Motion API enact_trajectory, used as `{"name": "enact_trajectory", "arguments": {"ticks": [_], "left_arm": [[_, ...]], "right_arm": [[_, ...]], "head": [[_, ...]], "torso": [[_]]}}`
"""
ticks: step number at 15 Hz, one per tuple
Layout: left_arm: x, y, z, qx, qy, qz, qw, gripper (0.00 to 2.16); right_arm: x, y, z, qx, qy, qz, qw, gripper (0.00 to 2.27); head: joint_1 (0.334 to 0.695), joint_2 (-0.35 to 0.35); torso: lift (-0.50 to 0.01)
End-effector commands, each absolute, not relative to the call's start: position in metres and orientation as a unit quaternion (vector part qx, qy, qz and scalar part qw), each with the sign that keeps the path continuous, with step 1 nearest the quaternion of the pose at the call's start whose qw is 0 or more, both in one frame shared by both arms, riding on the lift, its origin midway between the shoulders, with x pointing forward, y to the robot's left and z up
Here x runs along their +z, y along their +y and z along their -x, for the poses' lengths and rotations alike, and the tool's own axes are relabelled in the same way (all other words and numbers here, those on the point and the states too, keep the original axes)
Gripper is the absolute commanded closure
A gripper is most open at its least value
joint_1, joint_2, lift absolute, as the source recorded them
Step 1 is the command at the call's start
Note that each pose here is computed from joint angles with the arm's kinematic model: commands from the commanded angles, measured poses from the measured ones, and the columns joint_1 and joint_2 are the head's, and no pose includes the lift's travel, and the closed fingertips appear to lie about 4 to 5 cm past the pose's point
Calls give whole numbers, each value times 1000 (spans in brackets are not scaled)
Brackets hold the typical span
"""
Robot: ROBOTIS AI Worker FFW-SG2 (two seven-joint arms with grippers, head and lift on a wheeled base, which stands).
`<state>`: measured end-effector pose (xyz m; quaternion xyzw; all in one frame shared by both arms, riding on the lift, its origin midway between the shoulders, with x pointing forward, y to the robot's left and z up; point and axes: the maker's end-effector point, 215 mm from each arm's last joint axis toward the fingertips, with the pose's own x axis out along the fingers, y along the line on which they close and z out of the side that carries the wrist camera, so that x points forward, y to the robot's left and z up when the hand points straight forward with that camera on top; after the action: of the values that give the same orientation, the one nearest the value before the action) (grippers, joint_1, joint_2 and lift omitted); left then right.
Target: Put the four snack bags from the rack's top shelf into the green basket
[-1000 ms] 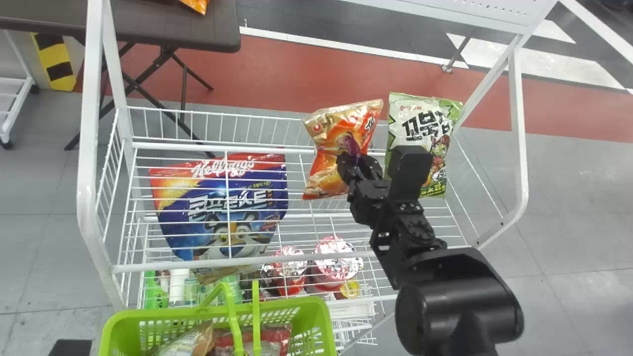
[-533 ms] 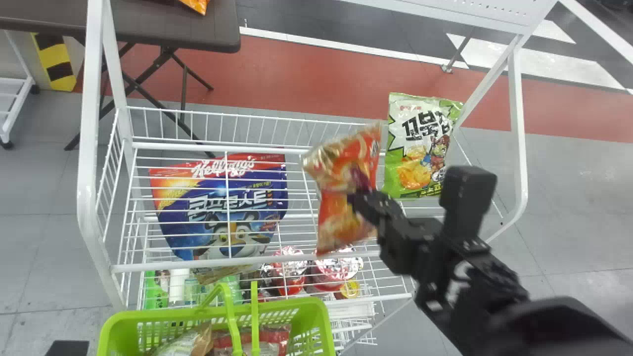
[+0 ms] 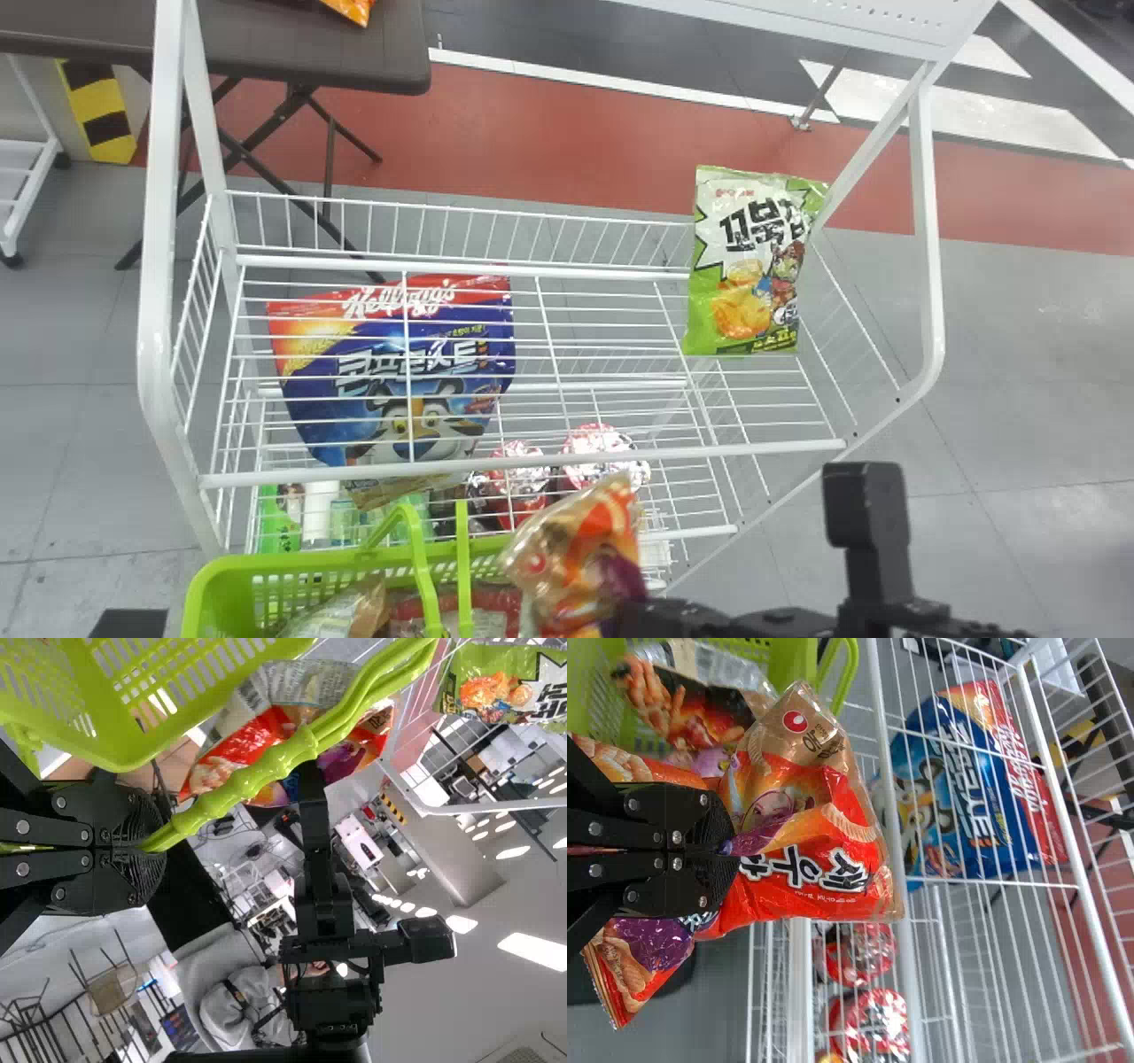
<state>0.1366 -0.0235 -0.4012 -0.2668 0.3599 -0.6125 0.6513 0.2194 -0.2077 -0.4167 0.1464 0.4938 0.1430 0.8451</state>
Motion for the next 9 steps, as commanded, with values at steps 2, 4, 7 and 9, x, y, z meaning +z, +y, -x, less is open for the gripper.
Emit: {"name": "enact_trajectory", "arguments": {"ticks": [2, 4, 7, 9], "left_arm": [[-401, -27, -134, -615, 361, 266, 648, 1895], [-400, -27, -132, -616, 360, 267, 648, 1895], [-400, -27, -131, -615, 360, 268, 648, 1899], [-400, -28, -131, -616, 359, 267, 648, 1899]], "right_arm": [[-433, -154, -201, 197, 520, -169, 813, 2219], [-450, -129, -186, 217, 543, -170, 793, 2219], [-470, -119, -172, 222, 567, -162, 776, 1929], [-472, -129, -175, 214, 568, -154, 779, 211]], "head": [[695, -350], [695, -350], [695, -350], [695, -350]], "torso": [[0], [0], [0], [0]]}}
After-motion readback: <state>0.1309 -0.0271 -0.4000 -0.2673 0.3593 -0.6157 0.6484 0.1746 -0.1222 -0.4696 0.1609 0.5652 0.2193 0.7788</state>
